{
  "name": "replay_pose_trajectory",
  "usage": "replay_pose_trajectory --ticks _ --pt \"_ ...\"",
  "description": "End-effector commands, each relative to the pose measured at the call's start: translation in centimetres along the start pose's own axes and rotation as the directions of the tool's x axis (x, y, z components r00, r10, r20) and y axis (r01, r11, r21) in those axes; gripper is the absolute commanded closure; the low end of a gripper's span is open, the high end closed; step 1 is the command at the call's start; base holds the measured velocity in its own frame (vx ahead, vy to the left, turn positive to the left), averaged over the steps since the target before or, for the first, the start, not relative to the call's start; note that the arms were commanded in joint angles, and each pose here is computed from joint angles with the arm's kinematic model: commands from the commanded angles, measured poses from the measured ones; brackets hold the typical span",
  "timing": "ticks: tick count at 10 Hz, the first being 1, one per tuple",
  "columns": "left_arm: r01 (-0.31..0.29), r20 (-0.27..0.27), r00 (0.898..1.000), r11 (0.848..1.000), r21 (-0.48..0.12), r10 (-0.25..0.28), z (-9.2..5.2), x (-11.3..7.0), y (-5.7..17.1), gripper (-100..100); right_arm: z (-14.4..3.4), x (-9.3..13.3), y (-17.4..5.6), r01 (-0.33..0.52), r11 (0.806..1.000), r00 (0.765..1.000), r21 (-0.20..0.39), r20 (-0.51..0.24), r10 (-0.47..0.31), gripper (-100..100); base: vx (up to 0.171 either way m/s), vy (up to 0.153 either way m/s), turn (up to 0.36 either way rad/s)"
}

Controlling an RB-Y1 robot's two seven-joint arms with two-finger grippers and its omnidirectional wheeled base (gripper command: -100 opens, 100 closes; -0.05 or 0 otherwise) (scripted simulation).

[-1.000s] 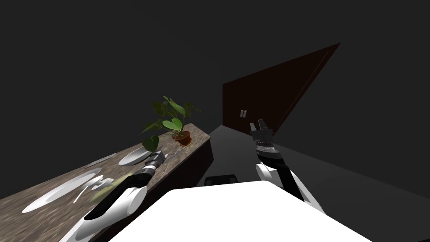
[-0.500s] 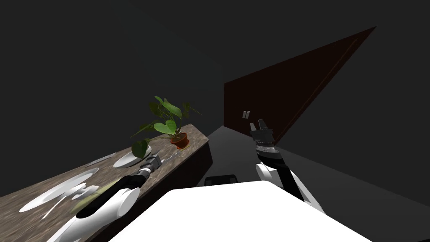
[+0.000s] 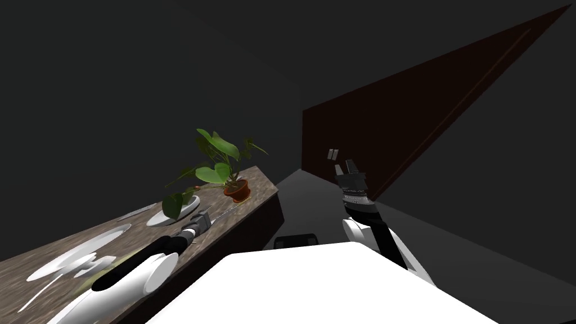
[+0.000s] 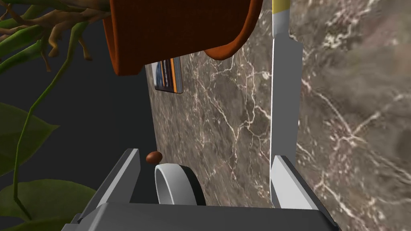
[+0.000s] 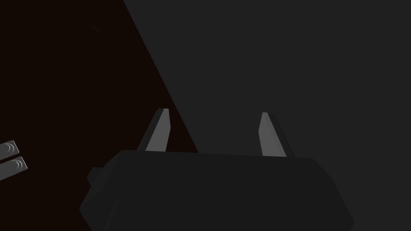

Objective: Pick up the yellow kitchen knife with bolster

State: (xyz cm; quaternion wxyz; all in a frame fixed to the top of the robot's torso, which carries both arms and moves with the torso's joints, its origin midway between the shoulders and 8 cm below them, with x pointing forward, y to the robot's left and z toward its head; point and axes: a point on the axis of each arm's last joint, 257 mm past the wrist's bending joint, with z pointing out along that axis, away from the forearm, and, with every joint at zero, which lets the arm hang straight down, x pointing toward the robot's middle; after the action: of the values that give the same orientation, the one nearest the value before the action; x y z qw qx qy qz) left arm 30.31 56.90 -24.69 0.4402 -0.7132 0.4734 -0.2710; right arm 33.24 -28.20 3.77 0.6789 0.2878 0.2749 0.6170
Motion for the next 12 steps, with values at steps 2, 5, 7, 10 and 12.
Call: replay_pose_trajectory --ticks 2,5,7,10,12 --pt "0.016 0.02 1.0 0.997 -0.073 -0.014 0.0 -1.5 1.2 -100 0.0 0.0 0.0 0.0 1.0 1.0 0.0 0.0 0.0 0 0.096 -0.086 0.085" --pt "0.026 0.036 0.999 0.991 -0.133 -0.021 -0.1 -2.6 2.4 -100 0.0 0.0 0.0 0.0 1.0 1.0 0.0 0.0 0.0 0 0.088 -0.062 0.057" --pt "0.036 0.049 0.998 0.983 -0.179 -0.027 -0.2 -3.5 3.2 -100 0.0 0.0 0.0 0.0 1.0 1.0 0.0 0.0 0.0 0 0.087 -0.06 0.065" --pt "0.055 0.074 0.997 0.964 -0.262 -0.037 -0.6 -5.1 4.5 -100 0.0 0.0 0.0 0.0 1.0 1.0 0.0 0.0 0.0 0 0.125 -0.077 0.079" --pt "0.072 0.093 0.995 0.943 -0.323 -0.044 -0.9 -6.5 5.3 -100 0.0 0.0 0.0 0.0 1.0 1.0 0.0 0.0 0.0 0 0.076 -0.073 0.089"
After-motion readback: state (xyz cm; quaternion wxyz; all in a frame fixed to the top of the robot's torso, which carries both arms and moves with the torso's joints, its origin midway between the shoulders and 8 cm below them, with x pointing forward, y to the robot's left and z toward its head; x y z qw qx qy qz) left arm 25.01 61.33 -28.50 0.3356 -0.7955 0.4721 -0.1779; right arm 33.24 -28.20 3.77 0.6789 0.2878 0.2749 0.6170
